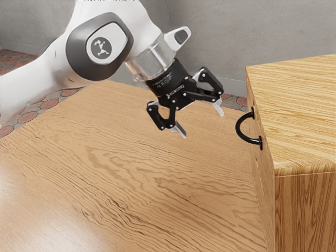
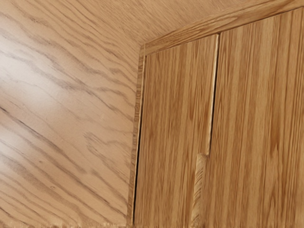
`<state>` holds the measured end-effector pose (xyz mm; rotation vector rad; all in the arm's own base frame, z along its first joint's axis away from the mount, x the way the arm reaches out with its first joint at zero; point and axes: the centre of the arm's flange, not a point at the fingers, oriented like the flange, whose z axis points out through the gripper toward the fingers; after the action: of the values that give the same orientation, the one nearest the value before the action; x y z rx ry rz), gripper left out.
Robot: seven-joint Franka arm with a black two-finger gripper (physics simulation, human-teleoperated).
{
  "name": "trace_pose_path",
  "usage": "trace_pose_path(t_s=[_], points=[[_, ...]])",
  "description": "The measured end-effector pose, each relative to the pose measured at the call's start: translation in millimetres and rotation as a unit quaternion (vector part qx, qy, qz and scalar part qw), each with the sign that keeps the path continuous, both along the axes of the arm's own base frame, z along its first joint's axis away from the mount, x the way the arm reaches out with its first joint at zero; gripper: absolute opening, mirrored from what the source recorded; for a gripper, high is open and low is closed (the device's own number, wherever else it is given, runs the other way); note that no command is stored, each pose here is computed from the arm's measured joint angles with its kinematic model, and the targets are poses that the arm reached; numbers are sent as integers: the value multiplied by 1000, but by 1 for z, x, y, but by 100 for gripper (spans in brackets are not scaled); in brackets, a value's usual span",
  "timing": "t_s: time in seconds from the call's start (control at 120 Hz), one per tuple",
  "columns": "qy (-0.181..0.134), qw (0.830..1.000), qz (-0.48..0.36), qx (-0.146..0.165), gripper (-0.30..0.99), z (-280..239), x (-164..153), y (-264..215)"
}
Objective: Pull the drawer handle with one arm to open the drawer
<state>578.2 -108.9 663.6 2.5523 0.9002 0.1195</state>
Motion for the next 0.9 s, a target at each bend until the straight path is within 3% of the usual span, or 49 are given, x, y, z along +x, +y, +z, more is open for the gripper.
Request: trace_pose_path(t_s=[0.483,0.9], points=[[-6,1000,5,-7,69,7,0,-20],[9,1000,-19,-4,69,-3,-18,-59]])
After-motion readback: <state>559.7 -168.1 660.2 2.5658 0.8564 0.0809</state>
